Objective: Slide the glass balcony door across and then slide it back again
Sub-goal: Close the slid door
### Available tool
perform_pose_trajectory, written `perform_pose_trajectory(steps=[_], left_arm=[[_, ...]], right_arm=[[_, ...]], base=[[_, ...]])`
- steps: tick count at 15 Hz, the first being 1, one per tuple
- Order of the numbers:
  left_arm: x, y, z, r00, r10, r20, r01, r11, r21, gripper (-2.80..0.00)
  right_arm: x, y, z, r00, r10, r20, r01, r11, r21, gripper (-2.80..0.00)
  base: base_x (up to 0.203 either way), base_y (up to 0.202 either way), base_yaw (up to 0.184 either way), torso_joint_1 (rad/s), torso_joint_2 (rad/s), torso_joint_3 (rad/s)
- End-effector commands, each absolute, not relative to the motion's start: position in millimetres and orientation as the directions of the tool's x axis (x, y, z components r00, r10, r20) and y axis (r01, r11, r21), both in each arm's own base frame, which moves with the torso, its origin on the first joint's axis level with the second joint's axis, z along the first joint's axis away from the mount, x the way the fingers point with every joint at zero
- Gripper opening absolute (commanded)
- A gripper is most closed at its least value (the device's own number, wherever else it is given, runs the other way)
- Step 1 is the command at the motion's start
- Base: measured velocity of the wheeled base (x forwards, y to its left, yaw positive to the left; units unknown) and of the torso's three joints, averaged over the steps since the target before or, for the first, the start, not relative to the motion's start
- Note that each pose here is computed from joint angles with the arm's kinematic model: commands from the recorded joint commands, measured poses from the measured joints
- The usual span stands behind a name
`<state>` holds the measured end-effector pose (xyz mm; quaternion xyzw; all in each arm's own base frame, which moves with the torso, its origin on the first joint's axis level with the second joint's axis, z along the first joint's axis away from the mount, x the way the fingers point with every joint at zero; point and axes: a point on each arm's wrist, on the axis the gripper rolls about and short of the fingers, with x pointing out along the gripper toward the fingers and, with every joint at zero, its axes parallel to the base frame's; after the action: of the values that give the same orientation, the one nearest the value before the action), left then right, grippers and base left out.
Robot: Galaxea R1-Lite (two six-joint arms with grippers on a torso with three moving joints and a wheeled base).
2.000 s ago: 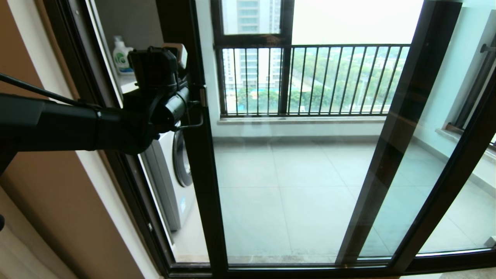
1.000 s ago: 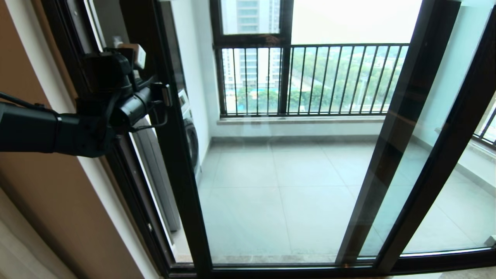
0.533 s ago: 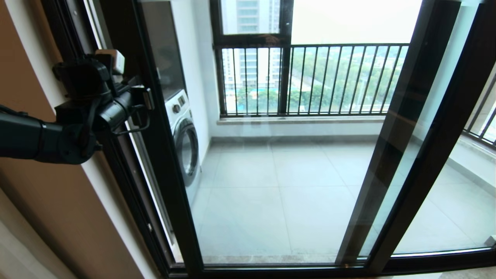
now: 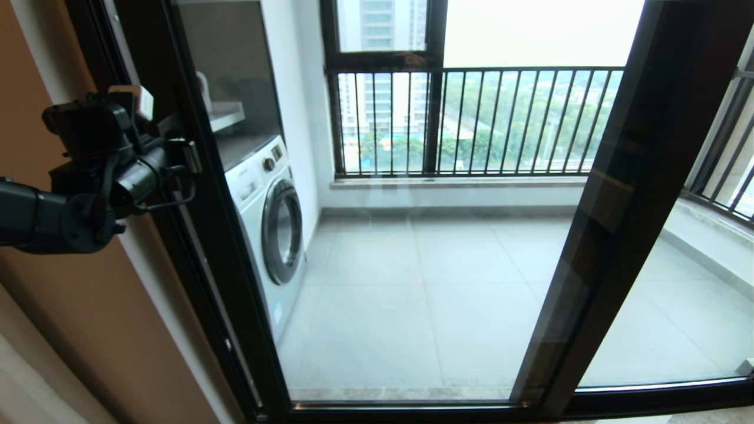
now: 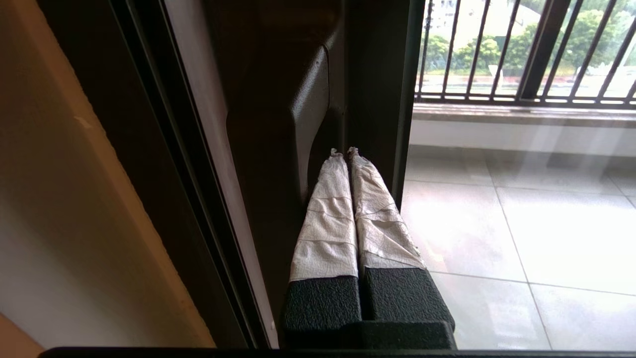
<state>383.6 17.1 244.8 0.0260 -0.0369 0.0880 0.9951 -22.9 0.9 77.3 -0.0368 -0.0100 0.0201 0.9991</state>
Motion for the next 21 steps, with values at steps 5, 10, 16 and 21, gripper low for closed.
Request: perform_pose_trajectory(steps=[5,10,16,21], left_arm=[[380,50,248,0.972,0.214,0.093,-0.219,0.974,0.048,-2.8],[377,83,245,0.962,0.258,0.086,-0.263,0.964,0.051,-2.8],[377,116,238,0.952,0.298,0.076,-0.302,0.952,0.055,-2.8],[373,121,244,0.954,0.285,0.09,-0.29,0.955,0.058,-2.8]], right_arm=[[-22,1,75,0.999,0.041,0.009,-0.041,0.996,-0.074,-2.8],[-22,1,75,0.999,0.041,0.009,-0.041,0.996,-0.074,-2.8],[-22,1,75,0.999,0.041,0.009,-0.041,0.996,-0.074,-2.8],[-22,1,75,0.999,0.041,0.009,-0.041,0.996,-0.074,-2.8]], base=[[0.0,0.0,0.0,0.0,0.0,0.0],[0.0,0.0,0.0,0.0,0.0,0.0],[0.0,0.0,0.0,0.0,0.0,0.0],[0.0,0.0,0.0,0.0,0.0,0.0]])
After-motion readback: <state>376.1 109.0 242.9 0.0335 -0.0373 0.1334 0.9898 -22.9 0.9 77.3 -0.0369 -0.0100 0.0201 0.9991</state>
